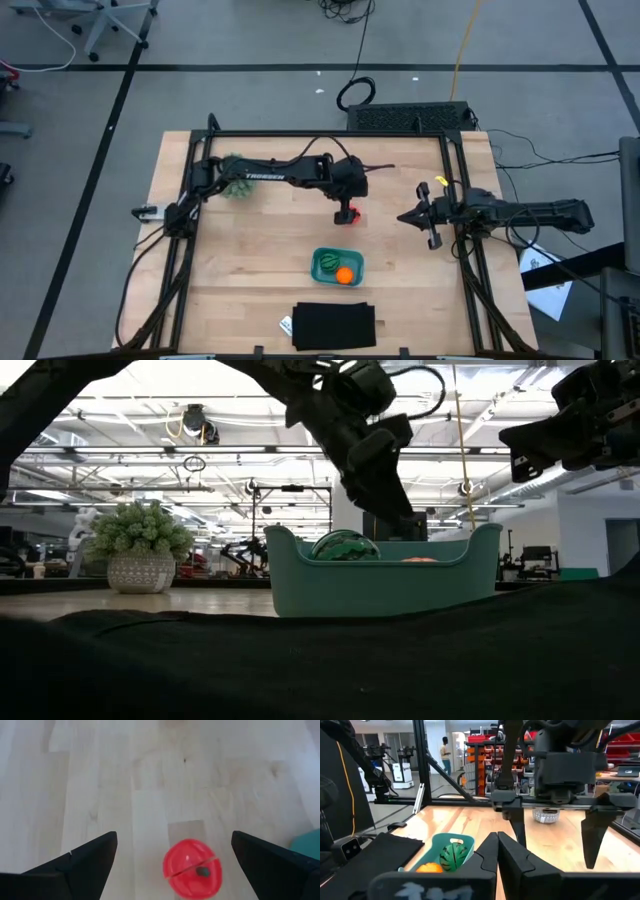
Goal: Pick and placing Produce into tupperware
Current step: Put the apple in the blue bin
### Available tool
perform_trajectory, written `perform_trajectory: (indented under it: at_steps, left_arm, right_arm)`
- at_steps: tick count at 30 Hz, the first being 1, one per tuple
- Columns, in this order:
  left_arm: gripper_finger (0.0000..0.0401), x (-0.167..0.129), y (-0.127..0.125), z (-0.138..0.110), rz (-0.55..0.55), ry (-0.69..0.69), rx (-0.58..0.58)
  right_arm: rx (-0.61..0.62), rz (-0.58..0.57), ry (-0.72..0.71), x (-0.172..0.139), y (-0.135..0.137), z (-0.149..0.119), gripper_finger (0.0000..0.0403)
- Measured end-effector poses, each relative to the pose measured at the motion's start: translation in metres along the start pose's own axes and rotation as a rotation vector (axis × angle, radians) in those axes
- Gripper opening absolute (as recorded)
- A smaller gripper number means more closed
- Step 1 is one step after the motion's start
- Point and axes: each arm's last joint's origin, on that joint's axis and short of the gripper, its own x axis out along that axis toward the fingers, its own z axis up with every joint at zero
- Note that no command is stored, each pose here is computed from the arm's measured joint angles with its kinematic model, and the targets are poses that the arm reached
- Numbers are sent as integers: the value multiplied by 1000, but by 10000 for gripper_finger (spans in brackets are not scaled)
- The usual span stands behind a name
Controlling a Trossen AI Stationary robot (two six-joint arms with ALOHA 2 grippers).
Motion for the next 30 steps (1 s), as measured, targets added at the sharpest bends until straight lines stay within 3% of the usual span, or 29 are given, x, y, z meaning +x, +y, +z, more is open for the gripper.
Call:
perform_trajectory:
  at_steps: [3, 9, 14, 19, 24, 30]
  left_arm:
    - [399, 0, 4, -3, -4, 18, 23]
    - [399, -1, 2, -13, -47, 116, 300]
    - [399, -5, -8, -7, -112, 97, 425]
    - [399, -4, -21, -9, -159, 121, 648]
    - [399, -2, -33, -9, -116, 165, 828]
    - [399, -2, -29, -7, -101, 145, 933]
  right_arm:
    - [1, 0, 6, 1, 0, -1, 0]
    - [1, 0, 9, 1, 0, -1, 0]
    - [1, 0, 8, 1, 0, -1, 0]
    - [1, 0, 9, 1, 0, -1, 0]
    - [1, 0, 9, 1, 0, -1, 0]
    - [-1, 0, 9, 1, 0, -1, 0]
